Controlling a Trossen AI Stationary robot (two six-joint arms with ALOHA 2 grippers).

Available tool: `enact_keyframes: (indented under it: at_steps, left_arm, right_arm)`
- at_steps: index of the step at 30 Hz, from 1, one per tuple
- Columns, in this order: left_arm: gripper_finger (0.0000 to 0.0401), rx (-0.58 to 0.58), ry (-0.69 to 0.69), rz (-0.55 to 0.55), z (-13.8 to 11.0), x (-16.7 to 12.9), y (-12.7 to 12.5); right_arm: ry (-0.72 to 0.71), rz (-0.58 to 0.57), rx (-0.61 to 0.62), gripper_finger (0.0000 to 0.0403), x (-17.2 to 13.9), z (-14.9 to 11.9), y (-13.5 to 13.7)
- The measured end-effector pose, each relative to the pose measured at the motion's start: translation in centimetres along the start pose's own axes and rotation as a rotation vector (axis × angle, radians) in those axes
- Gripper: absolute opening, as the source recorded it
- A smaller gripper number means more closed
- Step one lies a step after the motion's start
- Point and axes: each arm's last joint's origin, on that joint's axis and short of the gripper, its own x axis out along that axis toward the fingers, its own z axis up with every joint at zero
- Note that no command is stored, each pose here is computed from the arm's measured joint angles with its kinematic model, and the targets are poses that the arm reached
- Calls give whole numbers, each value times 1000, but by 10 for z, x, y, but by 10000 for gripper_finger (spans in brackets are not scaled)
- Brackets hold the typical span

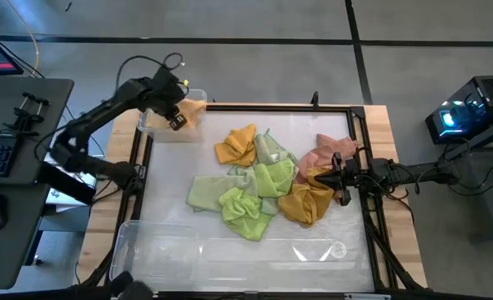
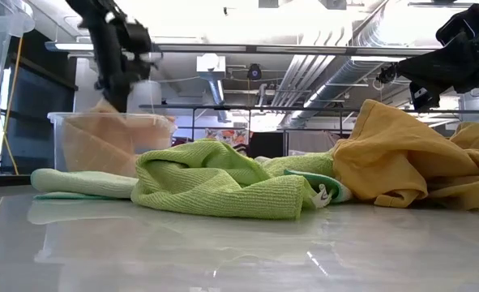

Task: Sort towels by color in basket
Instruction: Put the orange towel into the top transparent bin

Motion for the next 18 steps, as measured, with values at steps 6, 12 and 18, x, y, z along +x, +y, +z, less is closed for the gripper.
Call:
enact_keyframes:
  at_steps: [6, 12, 18]
  left_arm:
    - [4, 5, 124, -20, 7, 27, 2]
    - [2, 60, 122, -30, 17, -8, -3]
    - [1, 5, 87, 45, 15, -52, -8]
  right_arm:
    - [0, 0, 0, 22, 0, 0, 0]
    - [0, 0, 0, 22, 0, 0, 0]
    - [0, 0, 0, 22, 0, 0, 0]
